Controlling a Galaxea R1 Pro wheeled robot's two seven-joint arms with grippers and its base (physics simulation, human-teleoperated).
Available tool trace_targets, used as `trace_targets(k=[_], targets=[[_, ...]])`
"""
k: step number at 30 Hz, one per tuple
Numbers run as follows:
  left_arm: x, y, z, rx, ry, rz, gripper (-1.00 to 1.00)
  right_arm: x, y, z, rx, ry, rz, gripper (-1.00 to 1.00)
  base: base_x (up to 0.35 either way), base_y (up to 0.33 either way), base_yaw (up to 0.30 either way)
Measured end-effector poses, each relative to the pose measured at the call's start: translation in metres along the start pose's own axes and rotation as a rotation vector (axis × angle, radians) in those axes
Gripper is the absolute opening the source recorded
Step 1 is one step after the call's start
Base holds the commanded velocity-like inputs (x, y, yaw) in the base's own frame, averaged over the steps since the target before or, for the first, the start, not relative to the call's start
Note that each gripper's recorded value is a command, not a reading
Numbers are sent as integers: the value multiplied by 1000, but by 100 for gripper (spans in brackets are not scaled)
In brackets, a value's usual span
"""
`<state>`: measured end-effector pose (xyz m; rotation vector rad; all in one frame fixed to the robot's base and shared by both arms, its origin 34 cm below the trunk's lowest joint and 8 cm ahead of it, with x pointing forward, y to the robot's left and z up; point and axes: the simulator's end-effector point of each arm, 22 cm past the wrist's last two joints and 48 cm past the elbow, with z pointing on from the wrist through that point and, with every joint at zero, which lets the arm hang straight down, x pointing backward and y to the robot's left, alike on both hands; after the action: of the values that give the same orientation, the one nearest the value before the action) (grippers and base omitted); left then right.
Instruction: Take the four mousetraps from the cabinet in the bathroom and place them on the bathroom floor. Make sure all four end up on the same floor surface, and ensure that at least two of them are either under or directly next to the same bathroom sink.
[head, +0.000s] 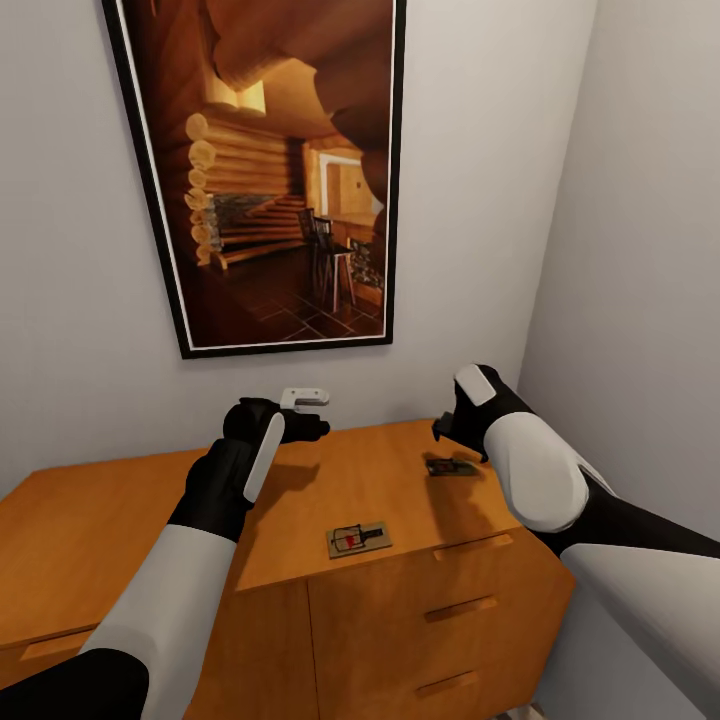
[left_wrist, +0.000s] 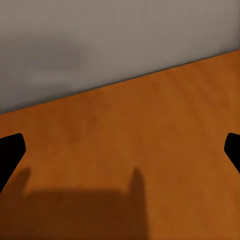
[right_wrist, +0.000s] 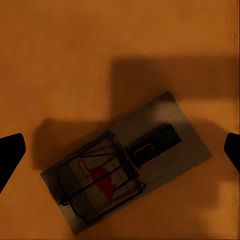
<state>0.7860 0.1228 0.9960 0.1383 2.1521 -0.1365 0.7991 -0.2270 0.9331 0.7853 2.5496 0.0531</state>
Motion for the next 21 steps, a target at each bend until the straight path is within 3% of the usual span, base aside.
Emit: trace_targets(k=[13,21], targets=[[0,0,0,0,0,0,100,-1,-3,-2,6,6,9,100,0,0,-8],[0,0,0,0,-1,0,100,-1,-4,-3,10,6,4,100,0,0,-185]])
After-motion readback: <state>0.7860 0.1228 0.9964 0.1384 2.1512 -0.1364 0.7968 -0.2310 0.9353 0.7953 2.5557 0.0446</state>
